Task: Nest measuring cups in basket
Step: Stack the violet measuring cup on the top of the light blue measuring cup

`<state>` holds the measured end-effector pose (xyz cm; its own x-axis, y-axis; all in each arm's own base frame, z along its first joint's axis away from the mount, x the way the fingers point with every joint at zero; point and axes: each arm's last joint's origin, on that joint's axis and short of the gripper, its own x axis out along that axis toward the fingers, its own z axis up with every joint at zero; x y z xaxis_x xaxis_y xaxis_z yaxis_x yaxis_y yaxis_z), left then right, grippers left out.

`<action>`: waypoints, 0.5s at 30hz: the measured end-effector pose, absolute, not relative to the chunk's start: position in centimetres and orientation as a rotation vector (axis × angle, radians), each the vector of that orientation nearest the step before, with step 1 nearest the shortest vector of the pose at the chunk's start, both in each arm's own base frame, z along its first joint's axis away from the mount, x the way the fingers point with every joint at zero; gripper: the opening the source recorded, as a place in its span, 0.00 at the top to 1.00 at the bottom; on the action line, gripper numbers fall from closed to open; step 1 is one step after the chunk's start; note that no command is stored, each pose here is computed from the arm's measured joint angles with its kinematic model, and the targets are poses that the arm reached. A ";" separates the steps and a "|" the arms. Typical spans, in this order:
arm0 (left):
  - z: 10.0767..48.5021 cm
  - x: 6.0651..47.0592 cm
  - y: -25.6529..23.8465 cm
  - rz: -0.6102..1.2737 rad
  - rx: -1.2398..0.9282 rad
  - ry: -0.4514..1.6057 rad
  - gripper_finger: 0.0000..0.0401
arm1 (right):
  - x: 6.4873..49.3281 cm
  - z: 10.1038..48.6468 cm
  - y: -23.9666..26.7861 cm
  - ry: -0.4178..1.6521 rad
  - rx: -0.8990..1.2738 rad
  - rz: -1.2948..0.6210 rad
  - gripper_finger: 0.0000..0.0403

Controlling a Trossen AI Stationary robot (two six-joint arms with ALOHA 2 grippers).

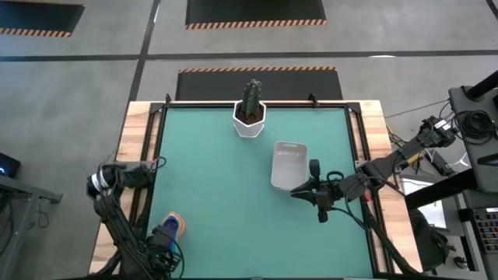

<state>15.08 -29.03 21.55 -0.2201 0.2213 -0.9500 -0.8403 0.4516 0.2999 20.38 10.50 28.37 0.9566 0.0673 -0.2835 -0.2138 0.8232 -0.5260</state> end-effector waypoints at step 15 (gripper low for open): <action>20.5 15.6 -29.9 1.038 -0.618 1.483 1.00 | 20.4 28.4 10.5 0.260 -0.592 0.147 0.91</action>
